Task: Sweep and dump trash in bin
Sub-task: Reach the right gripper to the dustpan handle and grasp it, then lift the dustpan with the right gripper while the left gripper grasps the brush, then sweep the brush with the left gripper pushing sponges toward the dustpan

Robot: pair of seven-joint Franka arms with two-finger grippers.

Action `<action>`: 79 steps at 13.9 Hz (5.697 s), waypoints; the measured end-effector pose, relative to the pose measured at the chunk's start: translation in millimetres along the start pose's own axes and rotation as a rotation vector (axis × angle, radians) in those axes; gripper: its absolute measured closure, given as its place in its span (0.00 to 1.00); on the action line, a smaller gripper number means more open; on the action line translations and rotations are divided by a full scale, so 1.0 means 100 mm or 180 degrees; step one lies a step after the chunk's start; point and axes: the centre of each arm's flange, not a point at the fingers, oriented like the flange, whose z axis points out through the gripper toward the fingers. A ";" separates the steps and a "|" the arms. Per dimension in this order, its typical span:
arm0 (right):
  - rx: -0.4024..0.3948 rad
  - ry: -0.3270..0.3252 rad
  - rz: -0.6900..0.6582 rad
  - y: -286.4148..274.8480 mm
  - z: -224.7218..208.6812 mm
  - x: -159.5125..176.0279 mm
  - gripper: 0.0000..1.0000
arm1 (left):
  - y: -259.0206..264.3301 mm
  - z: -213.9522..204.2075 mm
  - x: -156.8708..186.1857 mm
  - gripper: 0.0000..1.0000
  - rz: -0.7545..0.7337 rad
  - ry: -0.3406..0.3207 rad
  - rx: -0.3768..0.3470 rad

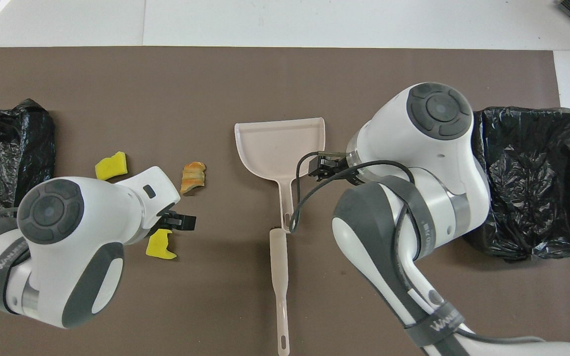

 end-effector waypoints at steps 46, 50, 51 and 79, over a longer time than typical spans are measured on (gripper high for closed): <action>-0.0390 -0.0123 -0.4235 1.03 -0.14 0.56 0.68 | 1.80 0.46 -1.50 0.74 -0.0675 0.0217 -0.0130; -0.0446 -0.0272 -0.4844 1.28 -0.06 0.63 0.68 | 1.55 0.08 -1.21 0.74 -0.0969 0.0219 0.0038; -0.0466 -0.0330 -0.4979 1.33 -0.02 0.64 0.68 | 1.48 -0.02 -1.07 0.74 -0.1038 0.0262 0.0035; -0.0646 -0.0544 -0.4706 0.09 0.84 -0.36 0.68 | -2.39 0.37 0.67 0.74 -0.0412 0.0077 0.0207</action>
